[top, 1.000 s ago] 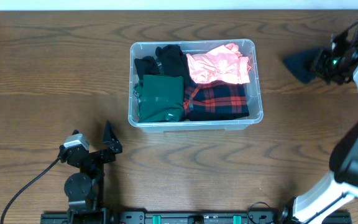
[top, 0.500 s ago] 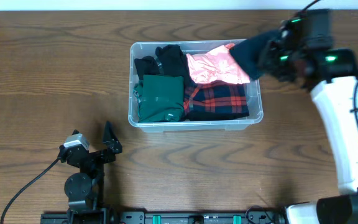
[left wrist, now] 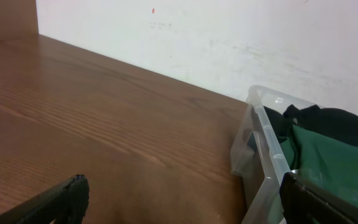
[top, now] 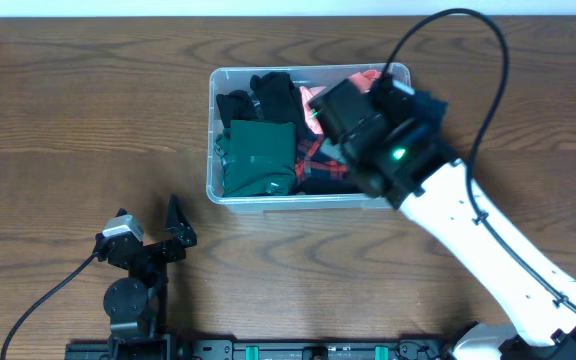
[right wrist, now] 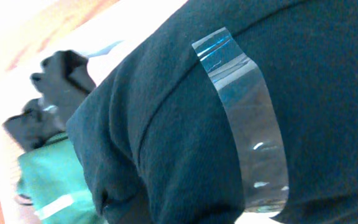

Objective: Pack container
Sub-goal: 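Carry the black item over the bin and lower it inside, then press the black item flat into the bin's front right with the right gripper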

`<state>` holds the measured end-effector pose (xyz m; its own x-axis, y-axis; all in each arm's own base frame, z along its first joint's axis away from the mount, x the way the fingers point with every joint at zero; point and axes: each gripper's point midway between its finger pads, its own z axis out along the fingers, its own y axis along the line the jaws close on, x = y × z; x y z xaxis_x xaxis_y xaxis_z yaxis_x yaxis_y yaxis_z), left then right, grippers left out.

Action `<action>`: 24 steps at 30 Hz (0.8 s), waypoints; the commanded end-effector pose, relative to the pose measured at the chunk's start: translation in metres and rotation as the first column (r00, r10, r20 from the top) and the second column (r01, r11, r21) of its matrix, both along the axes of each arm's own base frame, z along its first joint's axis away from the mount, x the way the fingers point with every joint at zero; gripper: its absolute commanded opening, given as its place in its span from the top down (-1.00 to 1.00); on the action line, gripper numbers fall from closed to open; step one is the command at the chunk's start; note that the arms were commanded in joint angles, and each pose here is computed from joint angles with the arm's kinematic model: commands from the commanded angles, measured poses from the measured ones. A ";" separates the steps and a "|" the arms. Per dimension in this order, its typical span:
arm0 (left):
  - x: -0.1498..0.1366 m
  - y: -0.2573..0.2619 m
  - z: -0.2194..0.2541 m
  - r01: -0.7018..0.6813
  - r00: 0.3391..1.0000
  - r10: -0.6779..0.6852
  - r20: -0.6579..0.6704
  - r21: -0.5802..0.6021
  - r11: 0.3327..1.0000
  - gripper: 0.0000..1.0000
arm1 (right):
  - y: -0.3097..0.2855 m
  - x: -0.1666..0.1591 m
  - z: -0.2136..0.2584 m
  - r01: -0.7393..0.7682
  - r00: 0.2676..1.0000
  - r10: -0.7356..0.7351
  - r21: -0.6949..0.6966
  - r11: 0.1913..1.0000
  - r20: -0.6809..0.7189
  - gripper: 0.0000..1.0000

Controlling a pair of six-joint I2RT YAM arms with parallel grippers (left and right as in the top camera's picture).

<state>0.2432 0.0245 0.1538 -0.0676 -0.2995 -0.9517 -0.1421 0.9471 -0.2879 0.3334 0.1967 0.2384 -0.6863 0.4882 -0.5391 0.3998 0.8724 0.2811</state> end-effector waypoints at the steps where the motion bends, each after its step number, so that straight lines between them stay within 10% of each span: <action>1: -0.001 0.001 -0.018 -0.006 0.999 0.006 -0.053 0.000 1.000 -0.96 | -0.005 0.005 0.016 0.075 0.992 -0.070 -0.043 0.996 0.109 0.98; 22: -0.001 0.001 -0.018 -0.006 0.999 0.006 -0.053 0.000 1.000 -0.96 | 0.046 -0.007 -0.072 -0.173 0.976 0.149 -0.149 0.974 -0.159 0.96; 24: -0.001 0.001 -0.018 -0.006 0.999 0.006 -0.053 0.000 1.000 -0.96 | 0.047 -0.013 -0.074 -0.237 0.960 0.202 -0.176 0.956 -0.192 0.21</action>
<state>0.2432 0.0246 0.1538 -0.0675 -0.2994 -0.9517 -0.1425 0.9470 -0.2879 0.3254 0.2392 0.1600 -0.8322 0.2975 -0.4679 0.2969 0.9518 0.0770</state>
